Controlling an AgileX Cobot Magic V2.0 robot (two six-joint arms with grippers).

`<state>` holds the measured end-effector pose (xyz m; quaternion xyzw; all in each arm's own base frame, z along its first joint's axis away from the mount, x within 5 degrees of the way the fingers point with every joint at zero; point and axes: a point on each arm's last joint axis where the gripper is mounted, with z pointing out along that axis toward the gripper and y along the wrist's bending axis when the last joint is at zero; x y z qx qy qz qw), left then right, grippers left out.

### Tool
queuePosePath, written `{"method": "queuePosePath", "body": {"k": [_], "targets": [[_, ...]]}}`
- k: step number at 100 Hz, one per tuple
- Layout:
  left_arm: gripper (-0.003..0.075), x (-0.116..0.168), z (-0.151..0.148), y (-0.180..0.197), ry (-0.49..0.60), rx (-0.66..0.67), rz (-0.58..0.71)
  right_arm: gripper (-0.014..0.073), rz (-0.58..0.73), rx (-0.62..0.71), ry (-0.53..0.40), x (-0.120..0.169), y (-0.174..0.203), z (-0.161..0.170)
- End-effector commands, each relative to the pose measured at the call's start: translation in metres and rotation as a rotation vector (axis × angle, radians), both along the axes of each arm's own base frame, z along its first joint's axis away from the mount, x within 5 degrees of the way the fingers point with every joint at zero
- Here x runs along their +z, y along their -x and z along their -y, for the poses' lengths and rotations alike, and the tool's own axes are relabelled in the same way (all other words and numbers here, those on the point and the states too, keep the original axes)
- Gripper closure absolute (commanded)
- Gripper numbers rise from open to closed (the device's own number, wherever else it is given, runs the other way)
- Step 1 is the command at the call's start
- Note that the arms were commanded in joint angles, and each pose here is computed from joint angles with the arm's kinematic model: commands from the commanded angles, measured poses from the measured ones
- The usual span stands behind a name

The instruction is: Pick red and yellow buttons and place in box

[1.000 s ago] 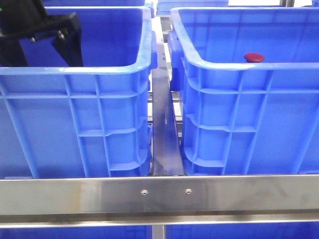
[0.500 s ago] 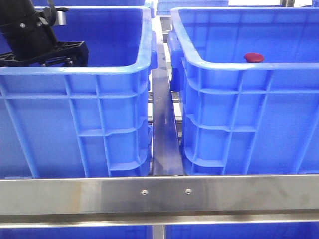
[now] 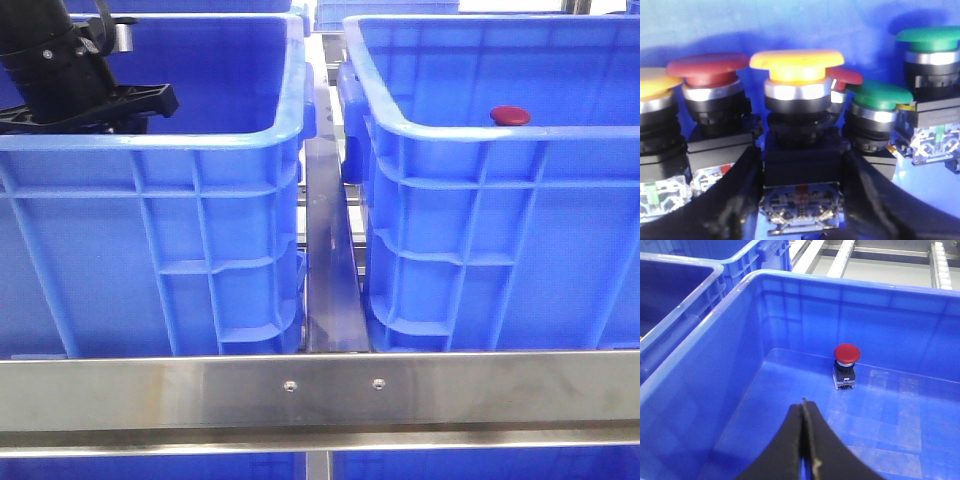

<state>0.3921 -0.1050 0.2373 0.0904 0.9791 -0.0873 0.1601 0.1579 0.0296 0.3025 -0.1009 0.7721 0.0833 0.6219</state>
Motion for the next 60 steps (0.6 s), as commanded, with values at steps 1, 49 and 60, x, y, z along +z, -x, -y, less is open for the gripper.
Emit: {"method": "queuePosePath", "body": {"k": [1, 49, 60], "targets": [[0.0740, 0.044, 0.000, 0.004, 0.052, 0.012, 0.143, 0.0664, 0.037, -0.009, -0.001, 0.011, 0.000, 0.001], [0.0740, 0.143, 0.017, 0.064, 0.274, -0.290, 0.403, 0.0664, 0.037, -0.008, -0.002, 0.011, 0.000, 0.001], [0.0740, 0.149, 0.034, 0.076, 0.290, -0.385, 0.419, 0.0664, 0.036, -0.006, -0.003, 0.011, 0.000, 0.001]]}}
